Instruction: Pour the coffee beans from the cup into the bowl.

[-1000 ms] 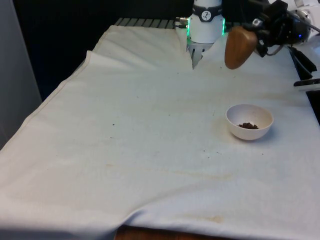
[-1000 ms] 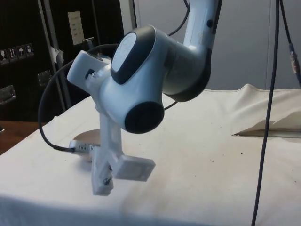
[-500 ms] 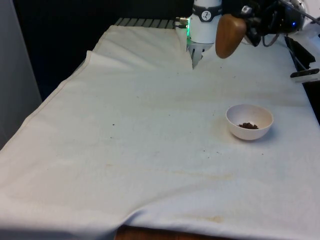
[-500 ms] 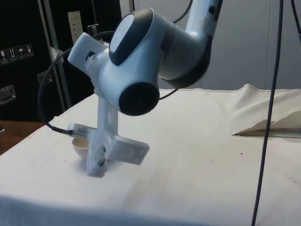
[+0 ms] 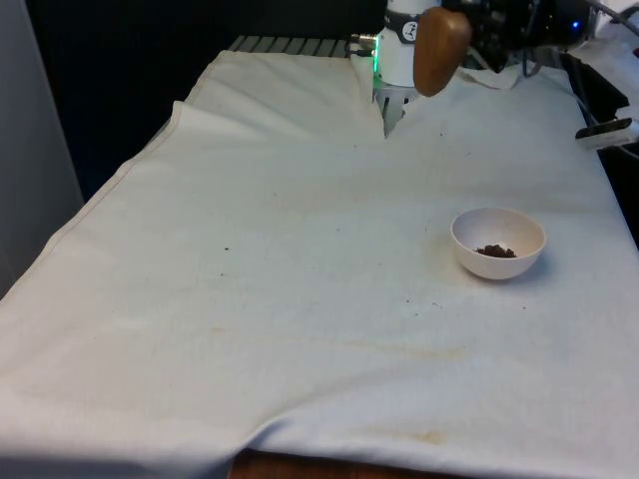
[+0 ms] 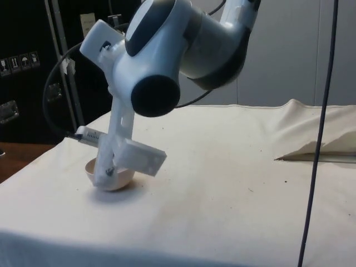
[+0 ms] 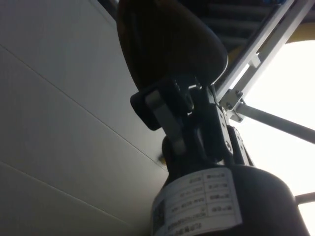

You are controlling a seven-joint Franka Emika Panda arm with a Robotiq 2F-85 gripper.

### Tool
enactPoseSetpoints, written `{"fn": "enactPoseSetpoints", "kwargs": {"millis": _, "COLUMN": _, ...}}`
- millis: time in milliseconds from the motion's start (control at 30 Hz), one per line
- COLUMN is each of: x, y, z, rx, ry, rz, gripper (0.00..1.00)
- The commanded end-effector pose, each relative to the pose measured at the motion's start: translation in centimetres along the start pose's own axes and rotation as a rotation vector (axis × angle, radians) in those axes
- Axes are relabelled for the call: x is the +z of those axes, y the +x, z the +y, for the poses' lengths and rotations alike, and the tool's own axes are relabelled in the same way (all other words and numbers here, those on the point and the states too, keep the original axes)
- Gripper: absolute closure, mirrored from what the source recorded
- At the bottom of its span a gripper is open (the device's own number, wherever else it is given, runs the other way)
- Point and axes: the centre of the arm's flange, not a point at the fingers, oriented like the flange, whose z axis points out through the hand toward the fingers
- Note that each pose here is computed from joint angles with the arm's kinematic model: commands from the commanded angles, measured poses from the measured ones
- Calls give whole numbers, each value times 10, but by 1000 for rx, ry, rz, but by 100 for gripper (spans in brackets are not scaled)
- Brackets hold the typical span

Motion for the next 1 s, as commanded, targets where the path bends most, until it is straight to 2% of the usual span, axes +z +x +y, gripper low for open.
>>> {"fn": "enactPoseSetpoints", "kwargs": {"millis": 0, "x": 2, "y": -2, "z": 3, "rx": 6, "ry": 20, "rz": 3, "gripper": 100}}
{"fn": "enactPoseSetpoints", "kwargs": {"millis": 67, "x": 5, "y": -5, "z": 5, "rx": 10, "ry": 24, "rz": -5, "gripper": 100}}
{"fn": "enactPoseSetpoints", "kwargs": {"millis": 100, "x": 4, "y": -2, "z": 4, "rx": 7, "ry": 6, "rz": -11, "gripper": 100}}
{"fn": "enactPoseSetpoints", "kwargs": {"millis": 133, "x": 7, "y": -6, "z": 6, "rx": 12, "ry": 26, "rz": -9, "gripper": 100}}
{"fn": "enactPoseSetpoints", "kwargs": {"millis": 167, "x": 10, "y": -8, "z": 8, "rx": 17, "ry": 30, "rz": -16, "gripper": 100}}
{"fn": "enactPoseSetpoints", "kwargs": {"millis": 400, "x": 19, "y": -13, "z": 15, "rx": 31, "ry": 43, "rz": -36, "gripper": 100}}
{"fn": "enactPoseSetpoints", "kwargs": {"millis": 433, "x": 19, "y": -11, "z": 15, "rx": 30, "ry": 26, "rz": -41, "gripper": 100}}
{"fn": "enactPoseSetpoints", "kwargs": {"millis": 467, "x": 21, "y": -13, "z": 16, "rx": 33, "ry": 44, "rz": -39, "gripper": 100}}
{"fn": "enactPoseSetpoints", "kwargs": {"millis": 733, "x": 31, "y": -17, "z": 29, "rx": 55, "ry": 56, "rz": -75, "gripper": 100}}
{"fn": "enactPoseSetpoints", "kwargs": {"millis": 767, "x": 29, "y": -16, "z": 27, "rx": 50, "ry": 37, "rz": -78, "gripper": 100}}
{"fn": "enactPoseSetpoints", "kwargs": {"millis": 800, "x": 31, "y": -17, "z": 29, "rx": 55, "ry": 56, "rz": -75, "gripper": 100}}
{"fn": "enactPoseSetpoints", "kwargs": {"millis": 967, "x": 38, "y": -21, "z": 33, "rx": 77, "ry": 77, "rz": -100, "gripper": 100}}
